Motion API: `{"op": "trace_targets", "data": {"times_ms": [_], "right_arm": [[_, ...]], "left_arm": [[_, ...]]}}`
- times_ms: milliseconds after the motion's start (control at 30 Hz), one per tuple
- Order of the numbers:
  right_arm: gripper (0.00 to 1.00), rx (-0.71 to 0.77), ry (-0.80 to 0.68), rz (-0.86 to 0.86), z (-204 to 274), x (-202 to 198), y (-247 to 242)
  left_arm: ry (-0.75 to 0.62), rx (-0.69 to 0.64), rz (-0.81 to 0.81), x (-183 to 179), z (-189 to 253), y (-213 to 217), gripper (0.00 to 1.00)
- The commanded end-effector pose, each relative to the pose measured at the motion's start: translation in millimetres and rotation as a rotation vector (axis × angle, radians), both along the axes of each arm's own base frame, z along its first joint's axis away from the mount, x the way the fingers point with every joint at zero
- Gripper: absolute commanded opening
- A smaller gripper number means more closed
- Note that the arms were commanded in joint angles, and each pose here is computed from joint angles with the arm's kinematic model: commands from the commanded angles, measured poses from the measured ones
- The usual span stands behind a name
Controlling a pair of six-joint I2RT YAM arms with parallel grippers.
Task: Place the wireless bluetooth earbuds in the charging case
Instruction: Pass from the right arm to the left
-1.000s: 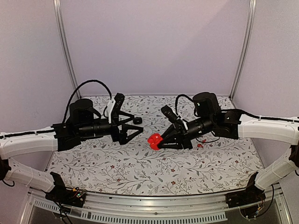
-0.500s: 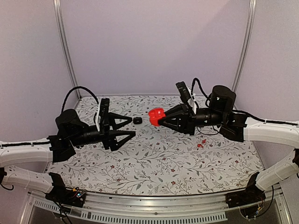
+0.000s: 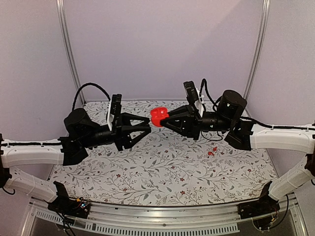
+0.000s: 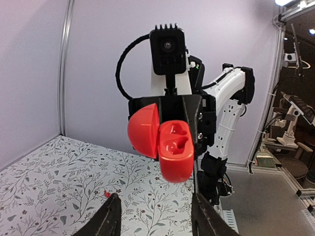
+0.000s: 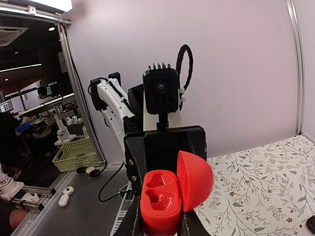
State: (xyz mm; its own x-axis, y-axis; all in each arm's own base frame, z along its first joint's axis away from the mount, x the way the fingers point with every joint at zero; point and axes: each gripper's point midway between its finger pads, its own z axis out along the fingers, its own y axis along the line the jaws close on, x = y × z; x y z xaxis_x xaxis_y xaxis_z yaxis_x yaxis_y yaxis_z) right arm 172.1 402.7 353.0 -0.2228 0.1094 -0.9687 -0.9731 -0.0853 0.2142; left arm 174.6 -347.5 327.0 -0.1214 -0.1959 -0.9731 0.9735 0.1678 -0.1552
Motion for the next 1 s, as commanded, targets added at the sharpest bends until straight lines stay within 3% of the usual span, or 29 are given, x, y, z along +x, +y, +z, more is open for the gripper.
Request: {"op": "trace_targets", "data": {"times_ms": [0,967], "right_arm": [[0.00,0.068,-0.033,-0.019,18,-1,6],[0.00,0.073,-0.003,-0.045,-3,-4,15]], "left_arm": [[-0.032,-0.051,-0.062,-11,19,-10,0.45],[-0.012,-0.139,-0.106,-16,25,-18,0.28]]}}
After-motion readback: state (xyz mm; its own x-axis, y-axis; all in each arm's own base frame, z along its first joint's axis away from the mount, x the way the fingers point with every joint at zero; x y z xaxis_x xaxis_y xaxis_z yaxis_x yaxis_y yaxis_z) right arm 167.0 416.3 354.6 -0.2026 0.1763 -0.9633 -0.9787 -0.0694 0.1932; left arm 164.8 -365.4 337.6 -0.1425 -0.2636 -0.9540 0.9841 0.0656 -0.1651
